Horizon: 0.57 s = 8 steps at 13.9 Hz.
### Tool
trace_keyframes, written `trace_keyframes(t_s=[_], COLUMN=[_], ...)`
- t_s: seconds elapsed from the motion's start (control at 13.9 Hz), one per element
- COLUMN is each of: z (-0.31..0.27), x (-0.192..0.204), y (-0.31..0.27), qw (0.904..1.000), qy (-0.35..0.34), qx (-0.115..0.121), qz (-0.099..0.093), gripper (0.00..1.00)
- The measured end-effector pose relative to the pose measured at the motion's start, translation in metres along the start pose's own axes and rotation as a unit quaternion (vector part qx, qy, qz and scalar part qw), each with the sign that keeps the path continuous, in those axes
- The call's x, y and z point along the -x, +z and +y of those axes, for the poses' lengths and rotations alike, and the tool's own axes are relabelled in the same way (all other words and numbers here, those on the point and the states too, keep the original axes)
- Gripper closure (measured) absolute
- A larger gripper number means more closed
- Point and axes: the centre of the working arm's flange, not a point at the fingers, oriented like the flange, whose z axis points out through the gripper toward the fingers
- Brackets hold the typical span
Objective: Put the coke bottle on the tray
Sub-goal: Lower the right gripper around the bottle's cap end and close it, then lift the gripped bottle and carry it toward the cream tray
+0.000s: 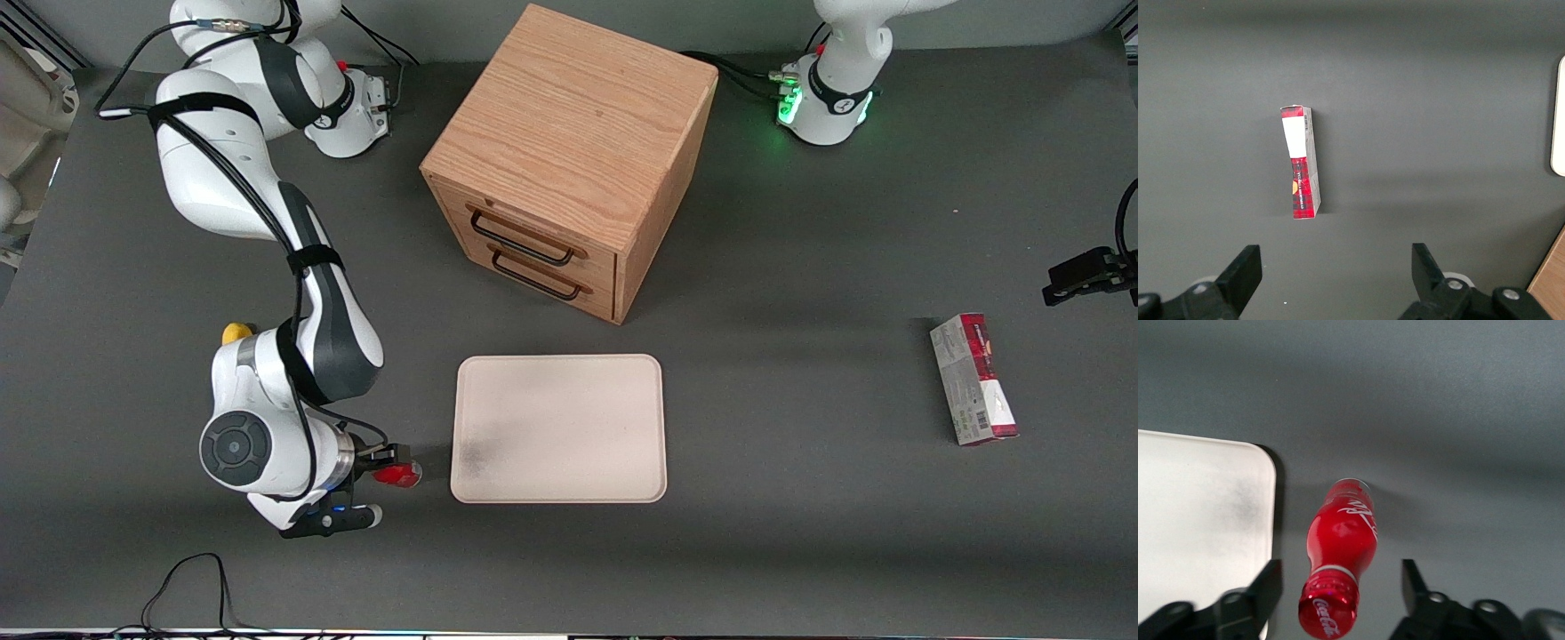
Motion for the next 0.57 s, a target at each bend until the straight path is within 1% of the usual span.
trace_keyframes(t_s=[0.07, 0.22, 0.29, 0.43, 0.57], z=[0.0, -0.0001, -0.0002, -0.0006, -0.0003], x=[0.0001, 0.0002, 0.0002, 0.0007, 0.0027], y=[0.0, 0.0001, 0.0001, -0.0011, -0.0014], qw=[1.0, 1.0, 1.0, 1.0, 0.9999], qy=[0.0, 0.0, 0.0, -0.001, -0.001], qx=[0.0, 0.0, 0.0, 0.0, 0.002], qz=[0.0, -0.001, -0.001, -0.002, -0.01], gripper=[0.38, 0.59, 0.59, 0.67, 0.67])
